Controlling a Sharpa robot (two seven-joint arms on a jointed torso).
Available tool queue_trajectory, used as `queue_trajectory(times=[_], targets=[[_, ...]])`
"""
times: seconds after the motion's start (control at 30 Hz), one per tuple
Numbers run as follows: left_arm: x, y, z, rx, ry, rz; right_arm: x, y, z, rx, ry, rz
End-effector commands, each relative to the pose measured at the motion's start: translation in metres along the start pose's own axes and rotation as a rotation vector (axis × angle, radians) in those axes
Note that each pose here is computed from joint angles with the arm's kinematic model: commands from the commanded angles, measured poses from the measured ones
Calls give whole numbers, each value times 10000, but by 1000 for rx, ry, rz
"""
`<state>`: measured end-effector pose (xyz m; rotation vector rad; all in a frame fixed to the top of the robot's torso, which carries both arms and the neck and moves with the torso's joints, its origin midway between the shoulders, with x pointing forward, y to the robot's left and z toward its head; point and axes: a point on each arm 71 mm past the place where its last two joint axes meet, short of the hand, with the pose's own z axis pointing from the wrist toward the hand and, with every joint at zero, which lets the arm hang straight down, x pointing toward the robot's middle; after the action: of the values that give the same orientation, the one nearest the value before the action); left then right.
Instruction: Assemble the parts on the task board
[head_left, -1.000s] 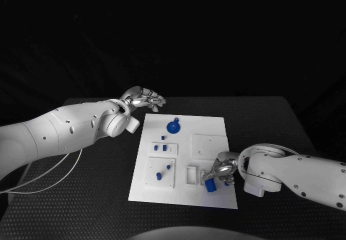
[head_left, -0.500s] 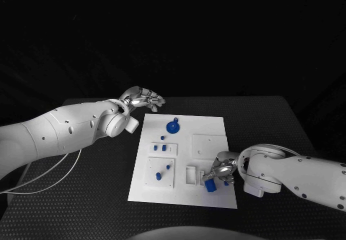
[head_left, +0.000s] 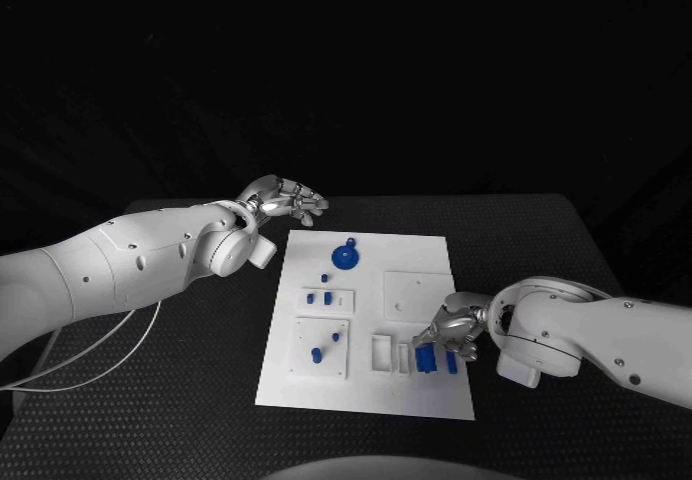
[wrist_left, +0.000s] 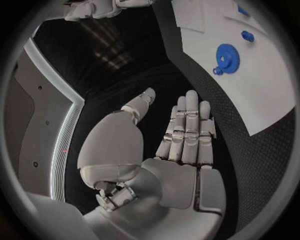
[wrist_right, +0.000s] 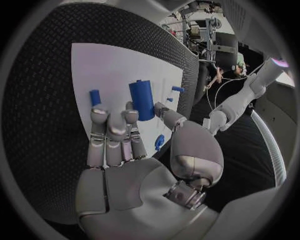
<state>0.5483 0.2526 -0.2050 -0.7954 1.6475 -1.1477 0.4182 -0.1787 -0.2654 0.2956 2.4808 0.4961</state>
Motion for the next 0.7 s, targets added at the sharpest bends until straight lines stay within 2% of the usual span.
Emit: queue_trajectory(times=[0.03, 0.2, 0.5, 0.7], targets=[[17, -14, 6, 5, 10, -8, -29, 34, -21, 8, 28, 54], [33, -20, 11, 6, 15, -9, -18, 120, 31, 9, 54, 73], [41, -24, 11, 7, 17, -10, -17, 296, 164, 6, 52, 62], [66, -34, 18, 9, 23, -11, 24, 337, 245, 9, 55, 43]])
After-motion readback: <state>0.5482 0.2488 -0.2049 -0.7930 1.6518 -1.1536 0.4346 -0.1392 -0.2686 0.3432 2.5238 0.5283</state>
